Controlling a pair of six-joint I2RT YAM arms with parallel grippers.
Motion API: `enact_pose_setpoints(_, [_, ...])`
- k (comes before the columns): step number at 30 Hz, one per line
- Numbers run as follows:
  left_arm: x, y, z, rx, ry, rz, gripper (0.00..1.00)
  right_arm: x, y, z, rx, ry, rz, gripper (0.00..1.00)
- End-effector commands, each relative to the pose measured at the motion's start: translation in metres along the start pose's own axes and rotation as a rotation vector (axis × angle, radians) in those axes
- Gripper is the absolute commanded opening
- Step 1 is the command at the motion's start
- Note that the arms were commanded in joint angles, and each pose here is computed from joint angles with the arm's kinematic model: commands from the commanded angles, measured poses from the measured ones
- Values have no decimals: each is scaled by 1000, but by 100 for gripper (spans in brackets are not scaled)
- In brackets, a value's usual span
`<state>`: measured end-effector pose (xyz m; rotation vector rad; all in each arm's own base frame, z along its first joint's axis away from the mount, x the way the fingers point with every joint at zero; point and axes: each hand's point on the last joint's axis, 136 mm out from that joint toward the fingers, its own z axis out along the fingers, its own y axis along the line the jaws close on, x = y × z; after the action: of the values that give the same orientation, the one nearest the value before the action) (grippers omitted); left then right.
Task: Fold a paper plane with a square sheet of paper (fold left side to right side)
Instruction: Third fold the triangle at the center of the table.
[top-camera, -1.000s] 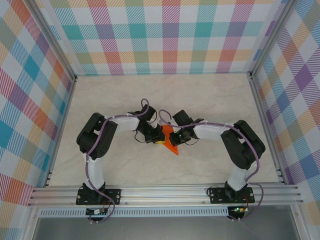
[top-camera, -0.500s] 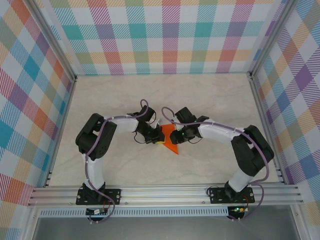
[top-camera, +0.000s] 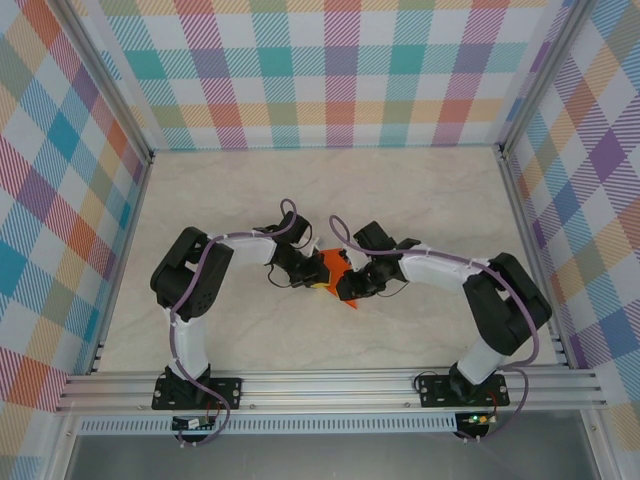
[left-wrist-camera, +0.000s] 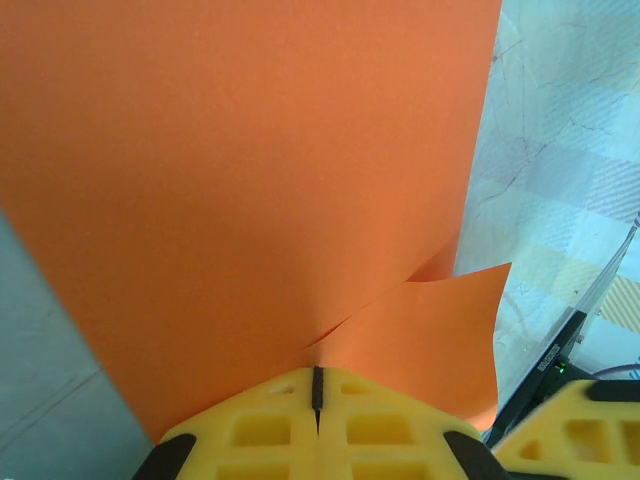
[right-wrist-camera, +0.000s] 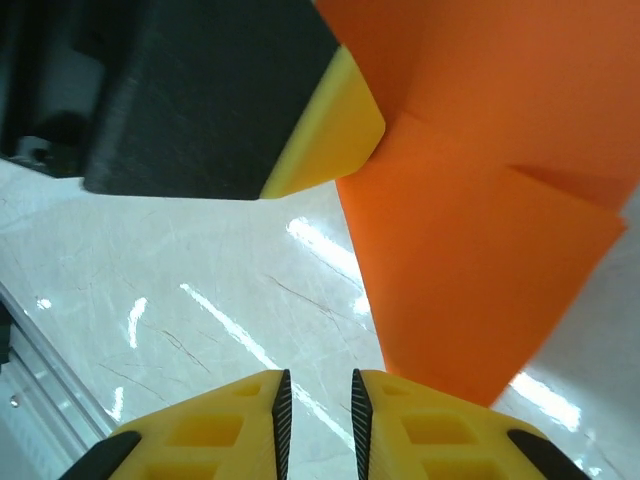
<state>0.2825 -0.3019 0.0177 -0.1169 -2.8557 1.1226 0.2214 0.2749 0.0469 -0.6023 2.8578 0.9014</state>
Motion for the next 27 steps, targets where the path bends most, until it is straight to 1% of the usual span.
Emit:
enact_pose_setpoints(1, [19, 42, 10, -151, 40, -77, 1, 3, 6, 9, -54, 36, 36, 24])
enact_pose_setpoints(6, [19, 42, 11, -153, 40, -76, 1, 13, -8, 19, -10, 82, 70, 23])
enact_pose_setpoints(17, [18, 42, 11, -157, 39, -74, 1, 25, -24, 24, 59, 123, 90, 22])
enact_pose_setpoints(27, [18, 45, 11, -168, 43, -76, 1, 49, -38, 21, 119, 167, 137, 16])
